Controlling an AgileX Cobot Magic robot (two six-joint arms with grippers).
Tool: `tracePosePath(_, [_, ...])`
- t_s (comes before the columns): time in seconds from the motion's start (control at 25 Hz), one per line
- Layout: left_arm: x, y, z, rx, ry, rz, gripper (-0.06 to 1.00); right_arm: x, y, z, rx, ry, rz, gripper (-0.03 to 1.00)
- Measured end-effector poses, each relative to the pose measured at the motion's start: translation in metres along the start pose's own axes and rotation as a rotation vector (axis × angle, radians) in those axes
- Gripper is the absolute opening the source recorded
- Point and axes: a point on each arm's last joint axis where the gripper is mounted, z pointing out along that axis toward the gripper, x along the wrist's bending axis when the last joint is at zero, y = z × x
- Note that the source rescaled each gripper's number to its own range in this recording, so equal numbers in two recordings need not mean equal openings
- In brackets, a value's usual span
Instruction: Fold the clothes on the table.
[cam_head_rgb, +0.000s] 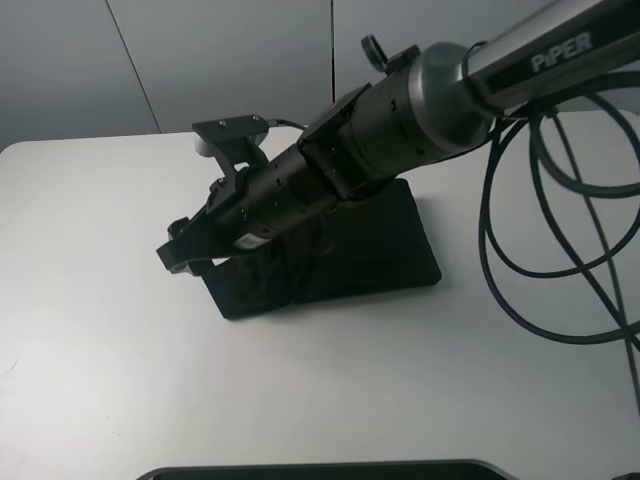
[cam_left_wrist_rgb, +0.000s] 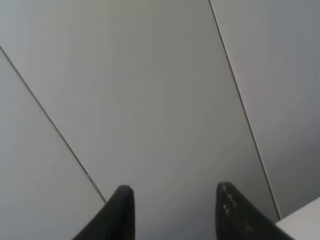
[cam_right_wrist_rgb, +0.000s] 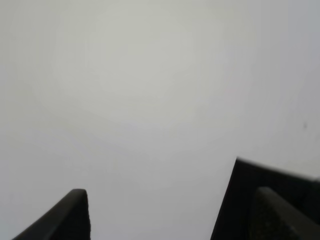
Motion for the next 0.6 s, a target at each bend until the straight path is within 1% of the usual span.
tracePosePath(0.08, [0.008, 0.004, -0.022, 0.01, 0.027, -0.008, 0.5, 0.01, 0.027, -0.039, -0.095, -0.029, -0.13, 0.84])
tracePosePath(0.16, [0.016, 0.002, -0.044, 0.051, 0.059, -0.008, 0.51, 0.017, 0.049, -0.084, -0.19, -0.079, -0.272, 0.84])
tracePosePath(0.2, [0.02, 0.001, -0.055, 0.068, 0.074, -0.011, 0.54, 0.022, 0.059, -0.11, -0.236, -0.114, -0.366, 0.84])
tracePosePath(0.24, [0.023, -0.002, -0.066, 0.099, 0.088, -0.014, 0.59, 0.024, 0.067, -0.137, -0.279, -0.16, -0.462, 0.84])
tracePosePath(0.28, [0.026, -0.007, -0.075, 0.136, 0.1, -0.017, 0.66, 0.025, 0.073, -0.161, -0.317, -0.209, -0.528, 0.84])
tracePosePath(0.32, [0.028, -0.011, -0.085, 0.167, 0.118, -0.022, 0.73, 0.03, 0.077, -0.189, -0.358, -0.264, -0.61, 0.84])
tracePosePath(0.4, [0.033, -0.02, -0.103, 0.213, 0.155, -0.069, 0.86, 0.038, 0.081, -0.247, -0.439, -0.395, -0.741, 0.84])
tracePosePath(0.48, [0.037, -0.028, -0.117, 0.253, 0.19, -0.123, 0.96, 0.05, 0.075, -0.298, -0.489, -0.525, -0.847, 0.84])
tracePosePath(0.52, [0.038, -0.031, -0.124, 0.27, 0.208, -0.148, 0.98, 0.057, 0.068, -0.322, -0.489, -0.598, -0.903, 0.84])
tracePosePath(0.56, [0.04, -0.033, -0.129, 0.273, 0.225, -0.16, 0.99, 0.06, 0.061, -0.341, -0.458, -0.681, -0.945, 0.83])
tracePosePath(0.6, [0.042, -0.035, -0.133, 0.274, 0.24, -0.166, 0.99, 0.063, 0.051, -0.363, -0.4, -0.765, -0.964, 0.83])
